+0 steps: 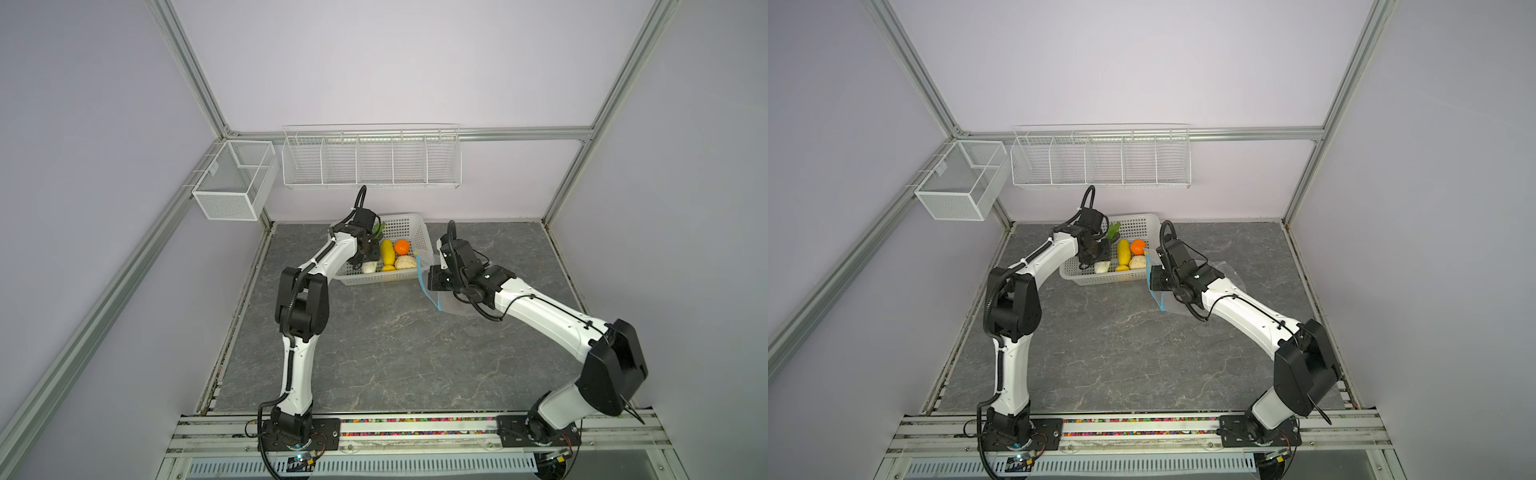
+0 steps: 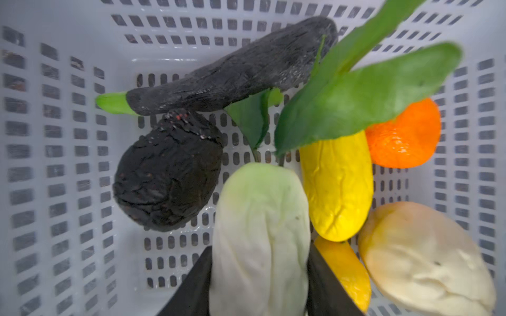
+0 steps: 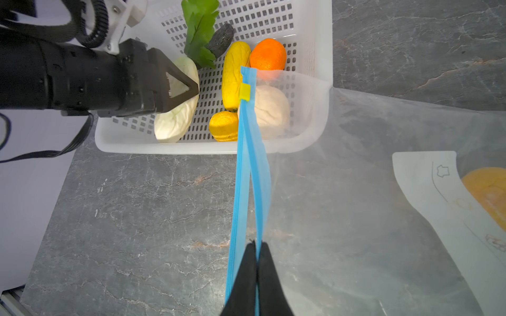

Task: Place the food in the zip-top bag and seal the zipper
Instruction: 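Lift the white radish with the left gripper toward the bag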

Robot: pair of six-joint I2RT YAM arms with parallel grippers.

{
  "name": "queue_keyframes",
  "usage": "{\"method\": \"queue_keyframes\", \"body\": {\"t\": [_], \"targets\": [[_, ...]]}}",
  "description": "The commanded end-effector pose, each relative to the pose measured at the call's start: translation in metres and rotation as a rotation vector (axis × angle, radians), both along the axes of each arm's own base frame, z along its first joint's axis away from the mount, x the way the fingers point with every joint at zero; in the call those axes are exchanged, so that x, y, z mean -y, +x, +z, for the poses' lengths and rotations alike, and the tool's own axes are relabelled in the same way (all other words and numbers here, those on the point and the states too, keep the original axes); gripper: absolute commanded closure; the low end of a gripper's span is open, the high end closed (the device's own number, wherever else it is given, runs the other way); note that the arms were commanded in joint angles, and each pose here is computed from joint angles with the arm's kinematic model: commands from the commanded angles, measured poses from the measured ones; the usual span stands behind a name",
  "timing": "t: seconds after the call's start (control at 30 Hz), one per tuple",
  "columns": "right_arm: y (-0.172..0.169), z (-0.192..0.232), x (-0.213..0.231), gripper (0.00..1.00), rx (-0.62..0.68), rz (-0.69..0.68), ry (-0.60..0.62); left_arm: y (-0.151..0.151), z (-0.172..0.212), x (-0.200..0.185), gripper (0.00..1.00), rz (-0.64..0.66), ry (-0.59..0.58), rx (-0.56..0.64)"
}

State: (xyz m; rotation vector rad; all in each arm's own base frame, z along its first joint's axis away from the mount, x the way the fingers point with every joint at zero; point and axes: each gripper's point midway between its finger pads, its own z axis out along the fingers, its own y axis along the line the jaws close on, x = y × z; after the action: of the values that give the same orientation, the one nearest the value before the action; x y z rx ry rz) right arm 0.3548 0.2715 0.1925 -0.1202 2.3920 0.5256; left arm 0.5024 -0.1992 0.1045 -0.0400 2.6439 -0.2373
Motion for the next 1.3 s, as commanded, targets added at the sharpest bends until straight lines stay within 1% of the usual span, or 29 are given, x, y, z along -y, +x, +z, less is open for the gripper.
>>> {"method": "queue_keyframes", "body": {"t": [0.0,0.17,0.3,0.43,0.57,0.67,0.77,0.93,0.97,1.03,1.13,1.27], "targets": [[0.002,0.006,-0.009,0.94,0.010,0.010,0.020,0.000,0.029,0.001,0.55,0.023,-0.059,0.065],[0.002,0.007,-0.007,0.94,0.013,0.000,0.019,-0.008,0.049,0.005,0.56,0.036,-0.137,0.097],[0.003,0.010,-0.008,0.94,0.021,-0.004,0.028,-0.020,0.075,0.011,0.57,0.040,-0.238,0.150],[0.002,0.009,-0.010,0.94,0.015,0.001,0.038,-0.036,0.096,0.013,0.57,0.046,-0.331,0.228],[0.001,0.011,-0.010,0.94,0.019,-0.001,0.042,-0.047,0.106,0.013,0.58,0.056,-0.370,0.249],[0.000,0.014,-0.011,0.94,0.017,0.002,0.051,-0.054,0.116,0.020,0.59,0.063,-0.449,0.280],[0.001,0.015,-0.012,0.94,0.014,-0.007,0.065,-0.064,0.137,0.023,0.60,0.093,-0.513,0.363],[0.002,0.017,-0.012,0.94,-0.003,-0.034,0.087,-0.088,0.178,0.030,0.63,0.170,-0.597,0.561],[0.003,0.016,-0.012,0.94,-0.010,-0.042,0.092,-0.092,0.183,0.031,0.64,0.189,-0.606,0.593],[0.003,0.016,-0.011,0.94,-0.021,-0.068,0.113,-0.102,0.191,0.035,0.70,0.217,-0.617,0.650],[0.006,0.018,-0.012,0.94,-0.034,-0.108,0.145,-0.112,0.197,0.040,0.75,0.247,-0.619,0.700],[0.008,0.023,-0.012,0.94,-0.043,-0.157,0.196,-0.119,0.198,0.043,0.76,0.268,-0.644,0.720]]}}
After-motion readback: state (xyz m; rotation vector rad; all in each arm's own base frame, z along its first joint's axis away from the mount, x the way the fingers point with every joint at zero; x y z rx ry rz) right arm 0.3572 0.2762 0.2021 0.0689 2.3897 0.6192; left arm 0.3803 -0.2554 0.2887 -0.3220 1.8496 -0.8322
